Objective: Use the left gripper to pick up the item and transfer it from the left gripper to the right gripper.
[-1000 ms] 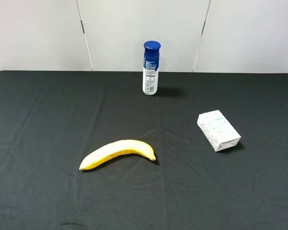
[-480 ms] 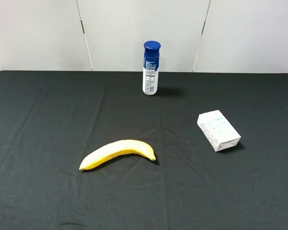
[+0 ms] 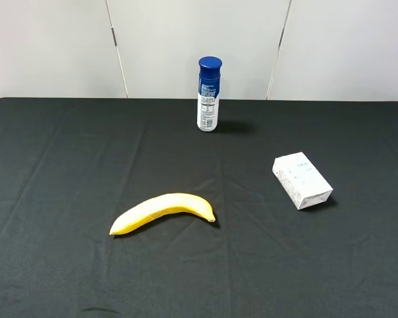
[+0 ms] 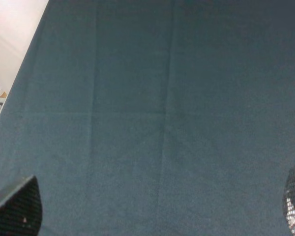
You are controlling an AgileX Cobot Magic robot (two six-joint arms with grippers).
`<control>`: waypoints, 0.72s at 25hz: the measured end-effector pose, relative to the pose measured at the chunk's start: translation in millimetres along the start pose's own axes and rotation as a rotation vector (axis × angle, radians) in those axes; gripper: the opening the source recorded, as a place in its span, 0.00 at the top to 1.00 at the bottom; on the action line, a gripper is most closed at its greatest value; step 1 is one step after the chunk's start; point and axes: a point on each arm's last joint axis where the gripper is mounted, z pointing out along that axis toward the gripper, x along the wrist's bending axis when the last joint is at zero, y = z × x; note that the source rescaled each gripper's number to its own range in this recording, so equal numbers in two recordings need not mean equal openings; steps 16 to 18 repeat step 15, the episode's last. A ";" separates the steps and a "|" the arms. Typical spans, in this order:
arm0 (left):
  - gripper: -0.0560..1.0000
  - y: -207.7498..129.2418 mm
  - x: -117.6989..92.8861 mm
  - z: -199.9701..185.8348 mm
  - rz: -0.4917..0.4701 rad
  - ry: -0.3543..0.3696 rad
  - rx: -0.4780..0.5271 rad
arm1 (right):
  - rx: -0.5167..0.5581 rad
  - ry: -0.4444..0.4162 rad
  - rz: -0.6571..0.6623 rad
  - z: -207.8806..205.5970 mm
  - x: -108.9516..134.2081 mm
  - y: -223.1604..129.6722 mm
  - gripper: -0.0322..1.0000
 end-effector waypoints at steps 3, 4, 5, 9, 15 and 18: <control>0.02 0.0 0.0 0.0 0.000 0.000 0.000 | 0.000 0.000 0.000 0.0 0.0 0.0 0.00; 0.02 0.0 0.0 0.0 0.000 0.000 0.000 | 0.000 0.000 0.000 0.0 0.0 0.0 0.00; 0.02 0.0 0.0 0.0 0.000 0.000 0.000 | 0.000 0.000 0.000 0.0 0.0 0.0 0.00; 0.02 0.0 0.0 0.0 0.000 0.000 0.000 | 0.000 0.000 0.000 0.0 0.0 0.0 0.00; 0.02 0.0 0.0 0.0 0.000 0.000 0.000 | 0.000 0.000 0.000 0.0 0.0 0.0 0.00; 0.02 0.0 0.0 0.0 0.000 0.000 0.000 | 0.000 0.000 0.000 0.0 0.0 0.0 0.00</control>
